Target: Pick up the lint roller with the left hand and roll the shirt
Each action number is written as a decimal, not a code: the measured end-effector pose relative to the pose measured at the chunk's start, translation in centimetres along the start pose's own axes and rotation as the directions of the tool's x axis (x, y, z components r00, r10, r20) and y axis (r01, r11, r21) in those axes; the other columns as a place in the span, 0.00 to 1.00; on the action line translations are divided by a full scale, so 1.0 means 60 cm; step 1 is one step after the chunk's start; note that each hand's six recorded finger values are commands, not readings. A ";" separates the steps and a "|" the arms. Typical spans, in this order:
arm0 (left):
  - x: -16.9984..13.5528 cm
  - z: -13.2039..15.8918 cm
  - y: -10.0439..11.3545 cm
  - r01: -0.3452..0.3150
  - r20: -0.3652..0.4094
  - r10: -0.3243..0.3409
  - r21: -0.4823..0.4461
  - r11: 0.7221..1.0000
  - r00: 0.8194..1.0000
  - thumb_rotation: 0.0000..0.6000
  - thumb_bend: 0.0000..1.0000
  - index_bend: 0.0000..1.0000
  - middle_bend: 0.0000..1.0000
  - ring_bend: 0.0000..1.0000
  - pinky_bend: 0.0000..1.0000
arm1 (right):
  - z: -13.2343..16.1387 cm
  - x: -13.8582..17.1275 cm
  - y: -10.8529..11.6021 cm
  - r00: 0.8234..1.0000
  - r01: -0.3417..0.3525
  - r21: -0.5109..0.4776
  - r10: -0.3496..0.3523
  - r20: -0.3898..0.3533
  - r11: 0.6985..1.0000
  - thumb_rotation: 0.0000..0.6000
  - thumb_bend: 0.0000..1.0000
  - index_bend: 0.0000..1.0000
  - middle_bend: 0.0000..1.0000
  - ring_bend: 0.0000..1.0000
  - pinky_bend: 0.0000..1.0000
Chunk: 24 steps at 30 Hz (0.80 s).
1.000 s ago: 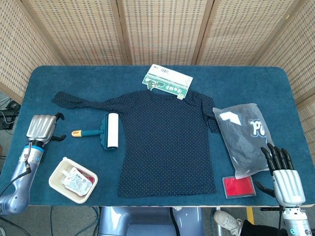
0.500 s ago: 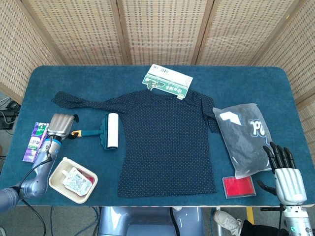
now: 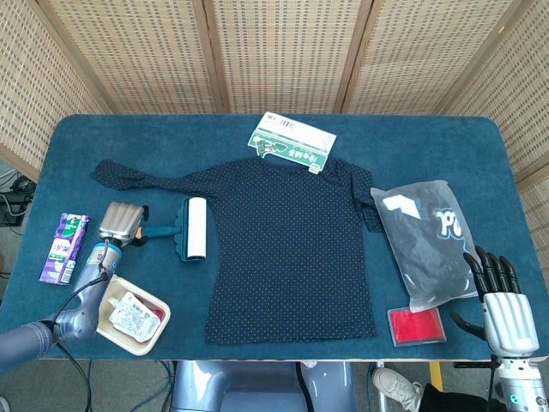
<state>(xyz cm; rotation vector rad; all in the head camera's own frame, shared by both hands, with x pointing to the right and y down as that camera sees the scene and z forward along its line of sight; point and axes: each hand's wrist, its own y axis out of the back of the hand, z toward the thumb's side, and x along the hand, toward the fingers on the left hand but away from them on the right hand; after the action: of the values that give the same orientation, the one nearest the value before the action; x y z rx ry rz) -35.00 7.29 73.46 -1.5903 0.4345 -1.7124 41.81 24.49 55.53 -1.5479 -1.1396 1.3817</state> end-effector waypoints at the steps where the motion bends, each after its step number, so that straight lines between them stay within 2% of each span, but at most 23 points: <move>1: 0.002 0.002 -0.002 0.003 -0.001 -0.003 0.005 1.000 1.000 1.00 0.31 0.42 0.88 0.69 0.65 | 0.000 0.000 0.000 1.000 0.000 0.000 0.000 0.000 1.000 1.00 0.11 0.00 0.00 0.00 0.00; 11: 0.016 0.024 -0.026 0.031 0.005 -0.032 0.035 0.999 0.999 1.00 0.31 0.42 0.88 0.69 0.65 | -0.004 -0.002 -0.001 1.000 -0.002 0.001 0.002 0.006 1.000 1.00 0.11 0.00 0.00 0.00 0.00; 17: 0.023 0.042 -0.045 0.049 0.013 -0.050 0.052 0.997 0.999 1.00 0.31 0.45 0.88 0.69 0.65 | -0.005 -0.002 -0.001 1.000 -0.002 -0.001 0.002 0.010 1.000 1.00 0.11 0.00 0.00 0.00 0.00; 18: 0.023 0.043 -0.047 0.050 0.014 -0.051 0.056 0.997 0.999 1.00 0.34 0.50 0.88 0.69 0.65 | -0.006 -0.002 -0.001 1.000 -0.002 -0.002 0.002 0.010 1.000 1.00 0.11 0.00 0.00 0.00 0.00; 21: 0.025 0.046 -0.051 0.048 0.012 -0.049 0.068 0.997 0.999 1.00 0.54 0.76 0.89 0.70 0.65 | -0.005 -0.003 0.000 1.000 0.000 -0.003 0.000 0.008 1.000 1.00 0.11 0.00 0.00 0.00 0.00; 24: 0.025 0.049 -0.048 0.033 0.011 -0.034 0.080 0.996 0.999 1.00 0.63 0.86 0.89 0.70 0.65 | -0.005 -0.003 0.000 1.000 0.002 -0.005 -0.002 0.008 1.000 1.00 0.11 0.00 0.00 0.00 0.00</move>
<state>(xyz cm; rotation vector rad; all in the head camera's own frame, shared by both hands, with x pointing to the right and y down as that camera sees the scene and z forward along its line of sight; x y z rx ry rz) -32.97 8.82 76.99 -1.5576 0.3312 -1.7224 42.12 24.33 55.61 -1.5460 -1.1500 1.3861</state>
